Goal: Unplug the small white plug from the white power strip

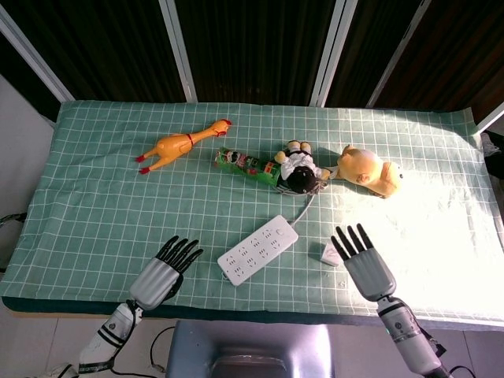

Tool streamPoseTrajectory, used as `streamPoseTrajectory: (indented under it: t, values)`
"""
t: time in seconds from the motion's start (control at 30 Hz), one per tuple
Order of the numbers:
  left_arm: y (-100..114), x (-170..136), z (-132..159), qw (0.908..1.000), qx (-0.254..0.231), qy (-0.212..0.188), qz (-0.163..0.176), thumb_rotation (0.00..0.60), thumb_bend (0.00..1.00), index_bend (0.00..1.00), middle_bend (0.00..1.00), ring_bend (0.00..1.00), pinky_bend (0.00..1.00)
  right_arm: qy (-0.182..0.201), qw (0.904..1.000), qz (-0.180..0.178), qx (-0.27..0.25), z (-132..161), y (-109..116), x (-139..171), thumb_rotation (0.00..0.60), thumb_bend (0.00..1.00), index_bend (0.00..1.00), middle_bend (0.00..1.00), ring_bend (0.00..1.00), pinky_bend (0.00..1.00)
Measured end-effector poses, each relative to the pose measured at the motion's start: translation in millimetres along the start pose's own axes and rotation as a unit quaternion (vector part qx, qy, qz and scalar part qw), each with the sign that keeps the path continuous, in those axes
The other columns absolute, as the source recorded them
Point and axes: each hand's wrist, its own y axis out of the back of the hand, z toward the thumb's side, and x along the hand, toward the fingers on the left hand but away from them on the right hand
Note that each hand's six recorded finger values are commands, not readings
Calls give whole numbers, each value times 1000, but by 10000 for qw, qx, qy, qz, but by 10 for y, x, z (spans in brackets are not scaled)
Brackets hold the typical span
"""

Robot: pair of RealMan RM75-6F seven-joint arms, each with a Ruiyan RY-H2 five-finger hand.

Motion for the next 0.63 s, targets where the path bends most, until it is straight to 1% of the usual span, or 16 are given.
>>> streamPoseTrajectory:
  t: [0.07, 0.17, 0.23, 0.3, 0.37, 0.47, 0.53, 0.63]
  values:
    - [98, -182, -164, 9997, 28, 203, 158, 600, 662, 0, 0, 0, 17, -306, 9988, -205, -322, -177, 71, 159, 600, 212, 0, 0, 0, 86]
    - [247, -505, -436, 9975, 57, 601, 369, 600, 572, 0, 0, 0, 25, -682, 9935, -477, -783, -373, 111, 414, 600, 212, 0, 0, 0, 84]
    - [327, -684, -584, 9951, 53, 837, 529, 600, 547, 0, 0, 0, 26, -832, 9899, -560, -1007, -443, 60, 577, 600, 212, 0, 0, 0, 83]
    - [394, -888, -772, 9907, 78, 1152, 719, 600, 538, 0, 0, 0, 26, -898, 9882, -537, -1118, -482, -30, 672, 600, 211, 0, 0, 0, 78]
    - [425, -1101, -990, 9847, 158, 1547, 782, 600, 536, 0, 0, 0, 27, -977, 9851, -488, -1325, -523, -127, 739, 600, 211, 0, 0, 0, 63]
    - [511, -1259, -1185, 9783, 120, 1880, 862, 600, 535, 0, 0, 0, 27, -1085, 9781, -493, -1704, -580, -186, 792, 600, 210, 0, 0, 0, 52]
    - [564, -1309, -1229, 9765, 14, 1954, 906, 600, 536, 0, 0, 0, 28, -1219, 9732, -584, -1862, -662, -191, 818, 600, 210, 0, 0, 0, 49]
    - [563, -1341, -1250, 9763, -86, 2014, 793, 600, 537, 0, 0, 0, 30, -1335, 9686, -648, -1996, -761, -187, 846, 600, 210, 0, 0, 0, 47]
